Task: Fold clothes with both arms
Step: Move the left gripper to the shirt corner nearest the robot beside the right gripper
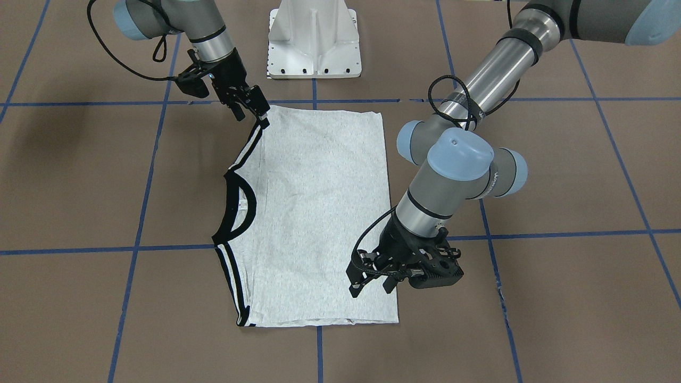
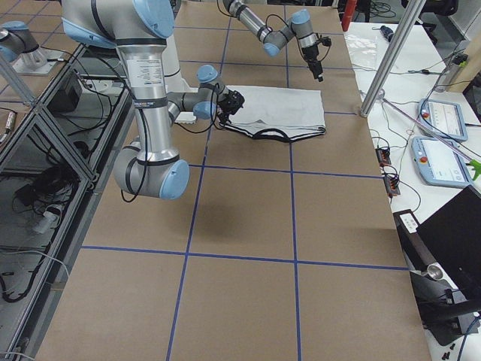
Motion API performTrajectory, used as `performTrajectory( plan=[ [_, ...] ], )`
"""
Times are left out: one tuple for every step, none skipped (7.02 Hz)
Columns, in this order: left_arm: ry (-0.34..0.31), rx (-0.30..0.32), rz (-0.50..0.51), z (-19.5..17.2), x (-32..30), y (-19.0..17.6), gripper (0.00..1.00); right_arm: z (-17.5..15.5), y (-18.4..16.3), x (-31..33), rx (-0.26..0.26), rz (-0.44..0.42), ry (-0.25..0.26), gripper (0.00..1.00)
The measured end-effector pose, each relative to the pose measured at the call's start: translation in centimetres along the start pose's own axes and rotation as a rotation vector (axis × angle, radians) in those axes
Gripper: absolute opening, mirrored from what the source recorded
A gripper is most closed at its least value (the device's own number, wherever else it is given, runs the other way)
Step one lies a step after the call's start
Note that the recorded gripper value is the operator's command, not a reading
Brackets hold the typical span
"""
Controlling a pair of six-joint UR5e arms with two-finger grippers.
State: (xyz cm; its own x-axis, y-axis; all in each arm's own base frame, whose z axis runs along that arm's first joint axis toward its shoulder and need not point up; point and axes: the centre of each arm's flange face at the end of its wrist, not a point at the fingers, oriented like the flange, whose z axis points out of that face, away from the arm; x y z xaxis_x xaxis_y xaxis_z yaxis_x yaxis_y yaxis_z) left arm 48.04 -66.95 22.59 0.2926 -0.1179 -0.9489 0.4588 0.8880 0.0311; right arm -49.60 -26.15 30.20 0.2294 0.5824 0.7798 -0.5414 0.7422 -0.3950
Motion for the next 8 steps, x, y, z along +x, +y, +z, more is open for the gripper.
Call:
performTrajectory(
  plan=[
    [0.003, -0.008, 0.0, -0.4, -0.2, 0.2, 0.79, 0.6, 2.7, 1.6, -0.006, 0.022, 0.036, 1.0],
    [0.005, -0.01, 0.0, -0.6, -0.3, 0.3, 0.79, 1.0, 4.5, 2.8, -0.005, 0.042, 0.059, 0.99],
    [0.006, -0.011, 0.0, -0.7, -0.4, 0.3, 0.79, 1.2, 5.4, 3.3, -0.002, 0.053, 0.074, 0.98],
    [0.008, -0.011, 0.0, -0.9, -0.3, 0.4, 0.79, 1.4, 5.7, 3.4, 0.002, 0.058, 0.08, 0.96],
    [0.009, -0.01, 0.0, -1.0, -0.5, 0.4, 0.79, 1.6, 5.6, 3.0, 0.009, 0.067, 0.077, 0.92],
    [0.008, -0.01, 0.0, -1.2, -1.2, 0.6, 0.79, 1.9, 5.3, 2.4, 0.018, 0.08, 0.07, 0.91],
    [0.006, -0.011, 0.0, -1.4, -1.9, 0.8, 0.79, 2.2, 5.0, 1.9, 0.027, 0.088, 0.067, 0.9],
    [0.005, -0.011, -0.001, -1.5, -2.2, 0.9, 0.79, 2.7, 4.7, 1.9, 0.037, 0.09, 0.071, 0.76]
  ],
)
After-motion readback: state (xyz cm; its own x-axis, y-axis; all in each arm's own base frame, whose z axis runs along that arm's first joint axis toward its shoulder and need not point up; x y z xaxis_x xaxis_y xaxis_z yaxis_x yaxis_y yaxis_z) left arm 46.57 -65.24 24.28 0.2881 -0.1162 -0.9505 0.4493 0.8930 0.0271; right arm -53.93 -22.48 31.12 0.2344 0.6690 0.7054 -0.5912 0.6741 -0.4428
